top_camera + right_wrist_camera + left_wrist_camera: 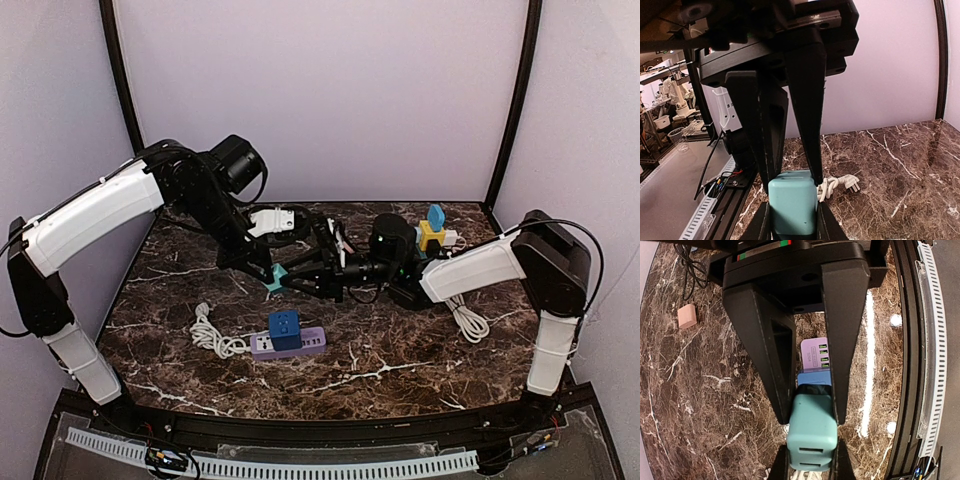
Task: Insert the plug
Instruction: Pick up the plug from the center of the board.
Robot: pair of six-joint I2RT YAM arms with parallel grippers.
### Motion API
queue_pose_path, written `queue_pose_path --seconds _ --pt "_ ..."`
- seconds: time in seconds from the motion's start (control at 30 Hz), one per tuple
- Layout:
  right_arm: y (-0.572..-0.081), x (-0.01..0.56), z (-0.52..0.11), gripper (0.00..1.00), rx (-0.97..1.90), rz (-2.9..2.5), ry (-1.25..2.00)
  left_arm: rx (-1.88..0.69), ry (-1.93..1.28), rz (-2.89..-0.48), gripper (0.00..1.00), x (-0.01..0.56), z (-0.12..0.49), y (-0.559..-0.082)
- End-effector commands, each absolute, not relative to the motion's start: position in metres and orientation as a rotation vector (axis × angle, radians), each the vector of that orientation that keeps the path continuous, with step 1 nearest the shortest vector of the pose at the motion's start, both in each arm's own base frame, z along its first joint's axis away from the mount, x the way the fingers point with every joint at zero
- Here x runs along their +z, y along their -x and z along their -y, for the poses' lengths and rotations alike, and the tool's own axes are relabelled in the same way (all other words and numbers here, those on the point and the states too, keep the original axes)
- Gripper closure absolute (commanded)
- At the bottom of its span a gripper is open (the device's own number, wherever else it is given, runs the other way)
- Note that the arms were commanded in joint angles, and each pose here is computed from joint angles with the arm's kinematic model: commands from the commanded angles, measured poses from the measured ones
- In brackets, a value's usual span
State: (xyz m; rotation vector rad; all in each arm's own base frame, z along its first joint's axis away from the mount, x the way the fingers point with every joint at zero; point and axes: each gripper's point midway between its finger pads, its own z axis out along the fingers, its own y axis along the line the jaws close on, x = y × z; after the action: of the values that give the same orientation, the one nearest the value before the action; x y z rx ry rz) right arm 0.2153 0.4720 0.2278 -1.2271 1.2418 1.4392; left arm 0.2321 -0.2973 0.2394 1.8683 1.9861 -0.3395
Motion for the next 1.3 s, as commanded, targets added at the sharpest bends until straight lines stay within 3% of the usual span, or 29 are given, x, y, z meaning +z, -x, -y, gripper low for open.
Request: queue_pose_path --seconds 0.0,0.23,0.27,0.3,0.37,0.43,0.5,0.67,0.77,0.9,1.27 --pt "-0.211 0.239 -0.475 1.00 1.382 -1.173 1.243 -0.429 -1.763 -1.963 0.99 0.265 0.308 -0.229" --pt "-0.206 0.247 -0.464 1.00 1.368 -1.117 1.208 -0.423 -1.749 -1.972 0.97 0.263 0.309 -0.231" --pt "-0.205 0.250 -0.463 1.00 1.367 -1.108 1.205 -0.420 -1.738 -1.980 0.90 0.263 0.308 -0.232" --pt "-0.205 0.252 -0.462 1.00 1.365 -1.103 1.202 -0.407 -1.730 -1.983 0.71 0.263 0.308 -0.234" --pt "-0.205 0.256 -0.460 1.00 1.357 -1.090 1.194 -0.402 -1.726 -1.983 0.45 0.263 0.307 -0.234" --pt "-0.204 0.259 -0.456 1.00 1.355 -1.082 1.183 -0.403 -1.731 -1.977 0.35 0.263 0.306 -0.233" --pt "-0.204 0.263 -0.452 1.00 1.357 -1.073 1.168 -0.426 -1.744 -1.960 0.31 0.263 0.304 -0.227" --pt "-0.200 0.281 -0.437 1.00 1.374 -0.998 1.129 -0.641 -1.685 -1.790 0.30 0.297 0.298 -0.208" --pt "-0.196 0.297 -0.432 1.00 1.376 -0.925 1.097 -0.746 -1.531 -1.585 0.31 0.336 0.302 -0.214" --pt "-0.190 0.312 -0.423 1.00 1.401 -0.827 1.030 -0.847 -1.492 -1.336 0.31 0.356 0.302 -0.184" --pt "-0.180 0.321 -0.428 1.00 1.433 -0.770 1.038 -0.837 -1.459 -1.470 0.35 0.318 0.318 -0.202"
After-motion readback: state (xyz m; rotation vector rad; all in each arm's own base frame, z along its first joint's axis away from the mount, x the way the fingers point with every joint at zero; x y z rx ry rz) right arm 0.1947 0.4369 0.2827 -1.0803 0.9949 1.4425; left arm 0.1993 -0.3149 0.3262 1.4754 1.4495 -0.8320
